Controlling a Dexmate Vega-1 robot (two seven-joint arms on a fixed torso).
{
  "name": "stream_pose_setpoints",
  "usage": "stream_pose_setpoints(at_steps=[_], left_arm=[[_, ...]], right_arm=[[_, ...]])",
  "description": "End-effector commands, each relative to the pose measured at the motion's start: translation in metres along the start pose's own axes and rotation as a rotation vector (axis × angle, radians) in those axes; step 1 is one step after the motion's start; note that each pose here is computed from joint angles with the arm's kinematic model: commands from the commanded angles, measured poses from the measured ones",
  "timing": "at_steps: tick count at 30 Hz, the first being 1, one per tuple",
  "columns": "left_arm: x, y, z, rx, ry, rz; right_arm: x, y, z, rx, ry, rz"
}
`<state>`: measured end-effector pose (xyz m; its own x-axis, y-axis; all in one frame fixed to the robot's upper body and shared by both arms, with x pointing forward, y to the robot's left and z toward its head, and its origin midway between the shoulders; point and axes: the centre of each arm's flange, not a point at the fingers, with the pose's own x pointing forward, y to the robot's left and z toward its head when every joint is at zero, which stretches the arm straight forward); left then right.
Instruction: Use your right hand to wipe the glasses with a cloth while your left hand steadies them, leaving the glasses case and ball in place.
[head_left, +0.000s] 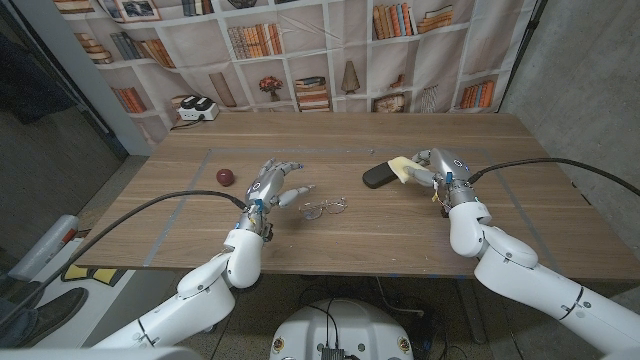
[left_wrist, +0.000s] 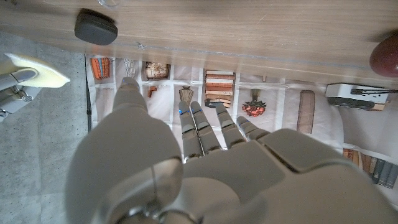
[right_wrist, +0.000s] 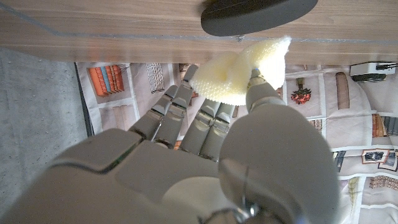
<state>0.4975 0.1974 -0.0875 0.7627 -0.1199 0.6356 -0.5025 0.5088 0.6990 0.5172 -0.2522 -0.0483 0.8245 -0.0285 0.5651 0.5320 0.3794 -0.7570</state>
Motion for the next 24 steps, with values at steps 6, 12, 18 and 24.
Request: stream_pose_setpoints(at_steps=[6, 12, 18, 24], left_arm=[[-0.009, -0.037, -0.011, 0.032, 0.087, -0.092], [-0.012, -0.049, -0.009, 0.046, 0.098, -0.143], [-0.011, -0.052, -0.007, 0.068, 0.101, -0.161], [-0.009, -0.052, -0.004, 0.054, 0.089, -0.164]], right_arm=[[-0.001, 0.000, 0.004, -0.001, 0.005, 0.011], [-0.001, 0.002, 0.003, 0.002, 0.002, 0.016], [0.000, 0.002, 0.002, 0.005, 0.000, 0.020], [0.001, 0.003, 0.002, 0.010, -0.005, 0.025]])
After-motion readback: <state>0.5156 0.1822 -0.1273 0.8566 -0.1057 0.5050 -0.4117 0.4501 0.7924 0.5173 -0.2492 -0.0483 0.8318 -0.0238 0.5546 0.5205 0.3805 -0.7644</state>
